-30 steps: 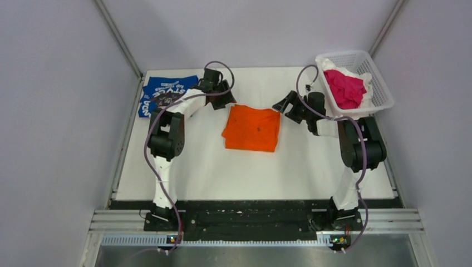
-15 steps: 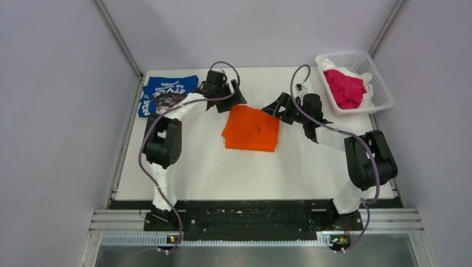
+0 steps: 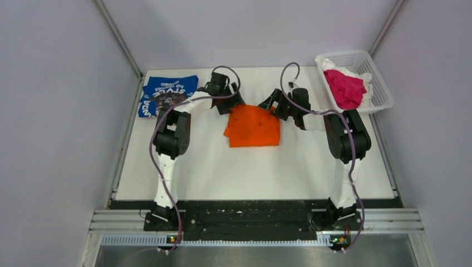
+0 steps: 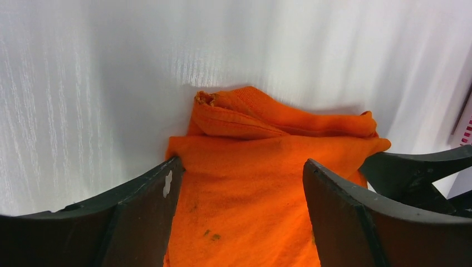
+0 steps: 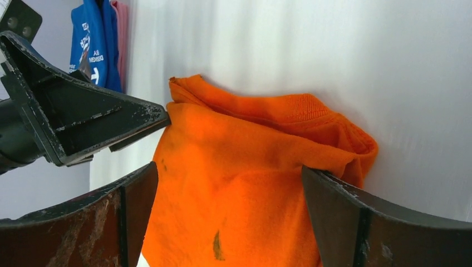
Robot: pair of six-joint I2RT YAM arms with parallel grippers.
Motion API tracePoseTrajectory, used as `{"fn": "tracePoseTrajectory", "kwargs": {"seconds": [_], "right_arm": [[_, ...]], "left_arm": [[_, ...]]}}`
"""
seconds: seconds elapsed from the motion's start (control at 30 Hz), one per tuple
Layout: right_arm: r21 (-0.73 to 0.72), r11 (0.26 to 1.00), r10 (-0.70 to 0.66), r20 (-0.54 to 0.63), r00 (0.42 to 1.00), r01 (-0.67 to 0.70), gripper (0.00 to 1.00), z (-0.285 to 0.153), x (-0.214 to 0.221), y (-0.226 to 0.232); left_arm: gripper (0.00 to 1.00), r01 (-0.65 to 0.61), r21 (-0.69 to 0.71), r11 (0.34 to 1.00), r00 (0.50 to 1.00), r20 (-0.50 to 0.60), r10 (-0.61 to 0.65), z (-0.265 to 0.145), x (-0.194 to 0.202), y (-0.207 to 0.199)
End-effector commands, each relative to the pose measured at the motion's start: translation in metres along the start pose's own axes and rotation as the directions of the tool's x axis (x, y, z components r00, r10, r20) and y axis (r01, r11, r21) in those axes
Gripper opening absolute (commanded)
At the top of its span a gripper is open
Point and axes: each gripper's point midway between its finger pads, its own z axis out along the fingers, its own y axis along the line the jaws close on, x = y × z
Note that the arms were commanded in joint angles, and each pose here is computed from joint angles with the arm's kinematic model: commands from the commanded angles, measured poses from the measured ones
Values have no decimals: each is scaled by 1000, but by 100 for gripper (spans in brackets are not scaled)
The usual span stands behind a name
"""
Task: Fold and stack the t-shirts
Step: Smooth out wrinkles on the folded tshirt
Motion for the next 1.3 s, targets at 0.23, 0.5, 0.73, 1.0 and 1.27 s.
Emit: {"fn": "tracePoseTrajectory", "kwargs": {"seconds": [0.23, 0.5, 0.73, 1.0, 1.27], "right_arm": [[19, 990, -141, 158, 977, 140, 99, -52, -73, 65], [72, 988, -153, 384, 910, 135, 99, -149, -86, 90], [337, 941, -206, 551, 809, 10, 99, -255, -83, 53], [435, 898, -219, 574, 789, -68, 99, -296, -64, 30], [481, 874, -220, 522, 824, -72, 99, -289, -50, 12]], "left_arm": [[98, -66, 32, 997, 992, 112, 62, -62, -35, -32], [99, -64, -133, 989, 994, 77, 75, -84, -9, 12], [99, -96, -175, 980, 995, -54, 88, -72, 21, 28], [99, -114, -187, 976, 988, -120, 93, -51, 49, 33], [91, -130, -164, 978, 974, -204, 96, -24, 72, 30]]}}
